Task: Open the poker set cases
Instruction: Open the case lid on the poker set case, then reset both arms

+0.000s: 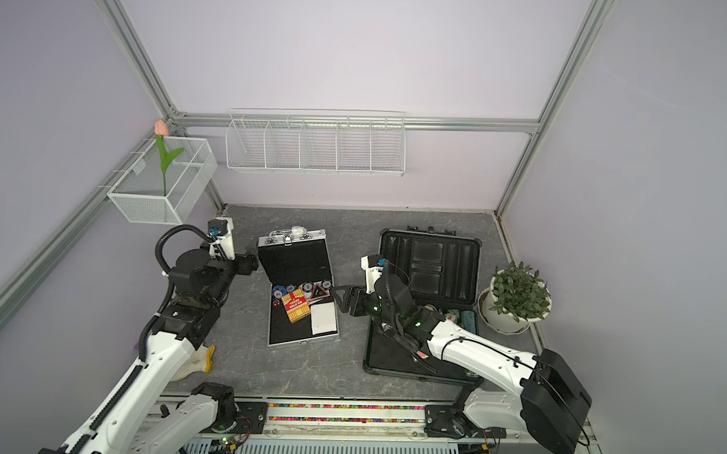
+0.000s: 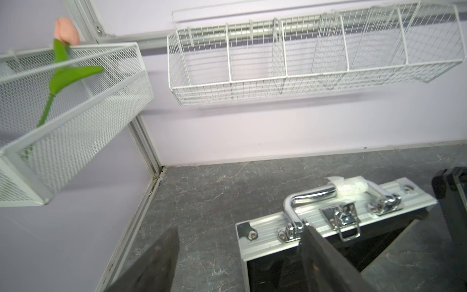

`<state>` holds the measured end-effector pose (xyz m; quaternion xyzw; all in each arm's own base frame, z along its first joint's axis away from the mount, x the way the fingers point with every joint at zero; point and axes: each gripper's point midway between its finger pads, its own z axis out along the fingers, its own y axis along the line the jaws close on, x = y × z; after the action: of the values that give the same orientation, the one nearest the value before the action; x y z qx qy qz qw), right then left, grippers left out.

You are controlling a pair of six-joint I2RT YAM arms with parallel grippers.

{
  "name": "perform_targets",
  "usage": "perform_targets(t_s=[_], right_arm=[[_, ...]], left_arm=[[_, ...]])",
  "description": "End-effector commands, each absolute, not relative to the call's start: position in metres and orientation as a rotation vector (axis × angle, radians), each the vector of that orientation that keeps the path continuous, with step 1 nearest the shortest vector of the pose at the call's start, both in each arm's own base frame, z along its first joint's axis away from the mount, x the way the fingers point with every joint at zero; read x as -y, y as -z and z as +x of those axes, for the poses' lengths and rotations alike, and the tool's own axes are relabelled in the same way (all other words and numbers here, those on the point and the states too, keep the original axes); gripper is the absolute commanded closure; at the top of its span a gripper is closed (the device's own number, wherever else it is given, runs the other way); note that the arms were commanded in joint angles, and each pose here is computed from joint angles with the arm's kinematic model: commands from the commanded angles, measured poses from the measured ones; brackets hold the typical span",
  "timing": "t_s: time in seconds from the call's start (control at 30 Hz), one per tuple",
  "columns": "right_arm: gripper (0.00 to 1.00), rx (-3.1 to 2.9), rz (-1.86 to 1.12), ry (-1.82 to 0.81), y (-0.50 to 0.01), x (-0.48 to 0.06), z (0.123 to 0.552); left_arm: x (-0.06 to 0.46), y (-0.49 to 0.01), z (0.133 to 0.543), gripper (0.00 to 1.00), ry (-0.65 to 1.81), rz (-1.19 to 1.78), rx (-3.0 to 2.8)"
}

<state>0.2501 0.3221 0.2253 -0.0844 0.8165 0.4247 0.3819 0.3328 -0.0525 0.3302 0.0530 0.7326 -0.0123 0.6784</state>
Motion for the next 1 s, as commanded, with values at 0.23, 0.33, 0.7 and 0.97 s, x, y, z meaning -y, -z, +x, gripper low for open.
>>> perform_targets(t_s=[0.23, 0.33, 0.7, 0.97], right_arm=[[0.19, -1.727, -0.295, -0.097, -0.278, -0.192, 0.308], [0.18, -1.728, -0.225, 0.055, -0.266, -0.143, 0.322], [0.12, -1.768, -0.060, 0.174, -0.168, -0.030, 0.333], [0.11, -1.747, -0.062, 0.149, -0.135, -0.014, 0.346]], left_arm=[[0.004, -0.322, 0.299, 0.20, 0.090, -0.301, -1.497], [-0.009, -0.284, 0.299, 0.20, 0.022, -0.364, -1.492], [-0.019, -0.189, 0.329, 0.16, -0.210, -0.323, -1.634], [-0.017, -0.155, 0.354, 0.13, -0.198, -0.272, -1.716]])
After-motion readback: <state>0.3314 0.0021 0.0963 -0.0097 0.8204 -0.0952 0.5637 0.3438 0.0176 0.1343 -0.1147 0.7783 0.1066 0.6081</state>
